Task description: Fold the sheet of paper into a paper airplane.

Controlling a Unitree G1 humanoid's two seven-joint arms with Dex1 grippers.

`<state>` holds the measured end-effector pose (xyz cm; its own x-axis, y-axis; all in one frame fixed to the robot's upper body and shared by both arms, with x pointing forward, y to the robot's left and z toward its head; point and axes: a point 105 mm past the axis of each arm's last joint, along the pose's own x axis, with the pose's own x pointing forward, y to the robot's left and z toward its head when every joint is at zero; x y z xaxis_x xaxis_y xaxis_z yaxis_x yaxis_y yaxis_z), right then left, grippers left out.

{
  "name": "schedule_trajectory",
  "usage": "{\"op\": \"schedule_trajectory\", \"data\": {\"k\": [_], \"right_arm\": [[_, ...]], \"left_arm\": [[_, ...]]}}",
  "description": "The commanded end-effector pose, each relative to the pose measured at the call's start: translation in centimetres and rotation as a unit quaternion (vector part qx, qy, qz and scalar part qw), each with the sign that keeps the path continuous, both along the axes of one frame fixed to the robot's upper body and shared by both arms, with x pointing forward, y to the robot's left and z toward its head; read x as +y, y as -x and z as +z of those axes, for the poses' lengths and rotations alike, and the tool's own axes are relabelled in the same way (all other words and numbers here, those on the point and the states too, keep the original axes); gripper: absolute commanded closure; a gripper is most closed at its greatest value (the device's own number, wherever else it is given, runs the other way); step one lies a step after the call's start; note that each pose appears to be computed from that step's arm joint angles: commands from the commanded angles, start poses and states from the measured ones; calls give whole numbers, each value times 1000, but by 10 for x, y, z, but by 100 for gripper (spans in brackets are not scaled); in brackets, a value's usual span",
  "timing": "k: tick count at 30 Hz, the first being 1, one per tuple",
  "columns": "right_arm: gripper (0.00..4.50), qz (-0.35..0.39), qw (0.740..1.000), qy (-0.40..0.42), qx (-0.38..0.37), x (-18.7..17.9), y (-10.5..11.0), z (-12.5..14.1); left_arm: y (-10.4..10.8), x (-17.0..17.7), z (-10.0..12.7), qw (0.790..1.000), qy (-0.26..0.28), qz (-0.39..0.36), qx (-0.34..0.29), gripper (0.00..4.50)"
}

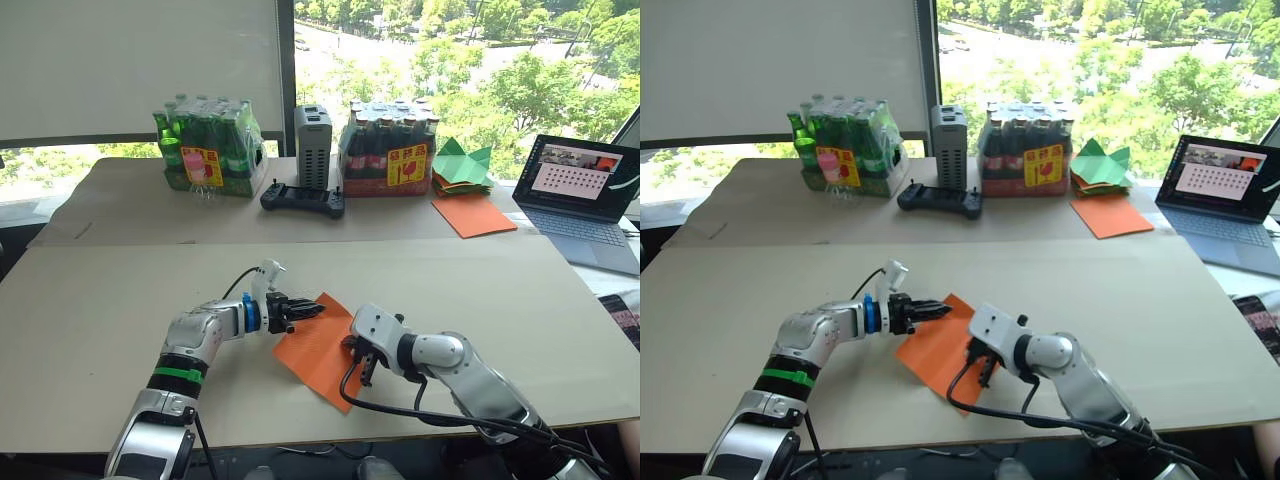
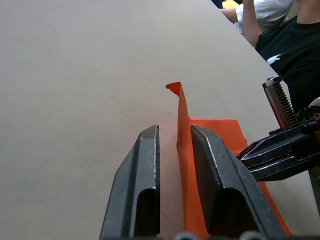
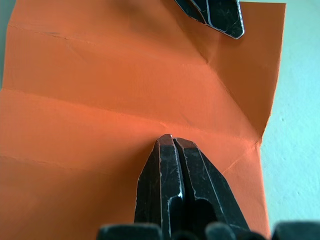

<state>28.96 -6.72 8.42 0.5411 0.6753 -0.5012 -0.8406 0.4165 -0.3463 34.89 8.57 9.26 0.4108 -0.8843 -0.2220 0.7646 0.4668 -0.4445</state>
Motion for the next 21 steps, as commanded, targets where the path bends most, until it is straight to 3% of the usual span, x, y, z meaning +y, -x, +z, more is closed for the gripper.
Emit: {"op": "schedule_trajectory", "data": {"k": [1, 12, 21], "right_arm": [[450, 0, 1000, 4, 10, 0, 3, -4], [450, -4, 1000, -6, -11, 1, -4, 6], [450, -41, 984, -158, -77, 16, -30, 75]], "left_arm": [[2, -2, 7, 1000, 11, -2, -14, 445], [-1, 6, 0, 999, 10, 45, 4, 445], [-2, 26, 6, 991, 25, 130, -12, 445]]}}
